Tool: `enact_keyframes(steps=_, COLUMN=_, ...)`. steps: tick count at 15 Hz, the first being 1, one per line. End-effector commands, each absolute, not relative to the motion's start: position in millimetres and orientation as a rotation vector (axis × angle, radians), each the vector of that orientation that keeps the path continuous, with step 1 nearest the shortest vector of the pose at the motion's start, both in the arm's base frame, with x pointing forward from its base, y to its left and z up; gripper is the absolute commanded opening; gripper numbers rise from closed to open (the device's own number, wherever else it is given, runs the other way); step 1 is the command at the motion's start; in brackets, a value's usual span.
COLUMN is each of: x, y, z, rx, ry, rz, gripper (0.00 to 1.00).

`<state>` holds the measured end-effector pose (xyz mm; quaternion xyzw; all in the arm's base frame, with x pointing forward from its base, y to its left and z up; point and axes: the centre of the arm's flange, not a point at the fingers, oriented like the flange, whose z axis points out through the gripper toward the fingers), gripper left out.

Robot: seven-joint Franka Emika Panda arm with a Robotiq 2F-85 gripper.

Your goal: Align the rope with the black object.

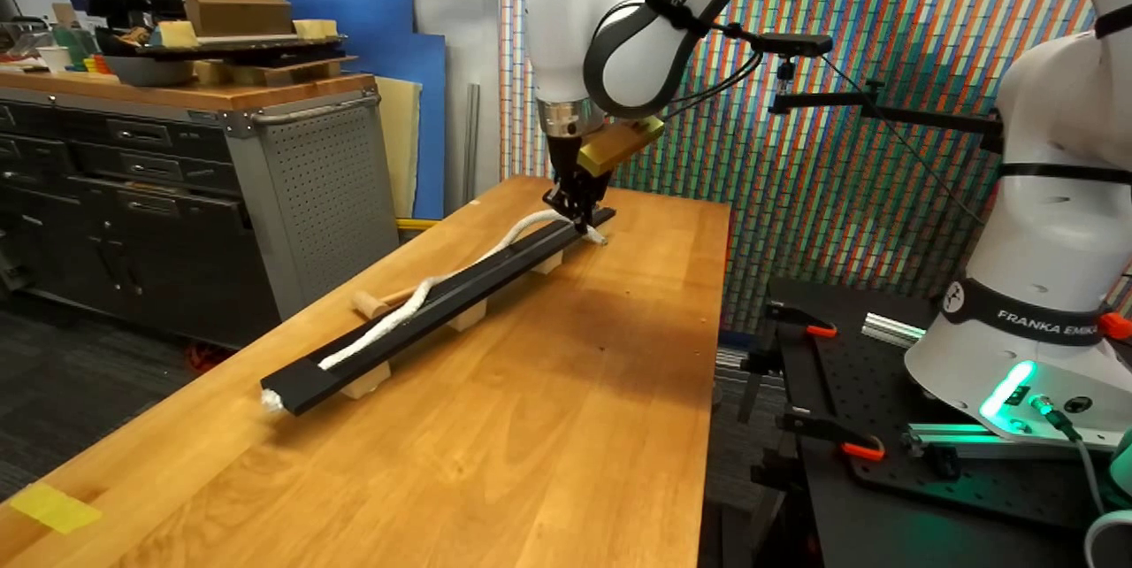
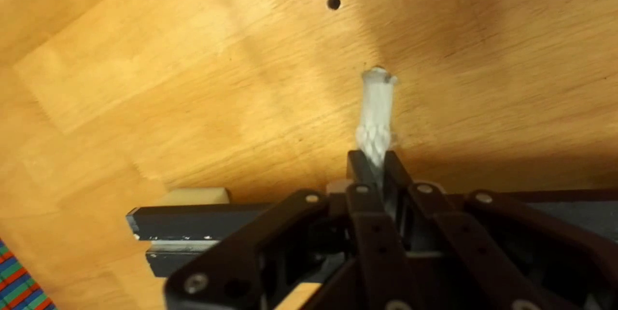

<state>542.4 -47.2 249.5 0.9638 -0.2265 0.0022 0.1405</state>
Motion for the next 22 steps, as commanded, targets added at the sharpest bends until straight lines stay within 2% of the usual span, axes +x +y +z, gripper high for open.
enact_keyframes(steps=1, x=532, y=-56, z=283, rx=2.759, ry=-0.621, rz=0.04, gripper=0.03)
enact_keyframes(steps=10, x=530, y=-103, z=339, rx=2.729, ry=-0.73, rz=0.203, gripper=0.03)
enact_keyframes(steps=17, x=526, y=-130, z=327, rx=2.612, ry=-0.53, rz=0.008, gripper=0.03)
enact_keyframes(steps=22, x=532, y=-121, z=299, rx=2.542, ry=-0.285, rz=-0.238, gripper=0.03)
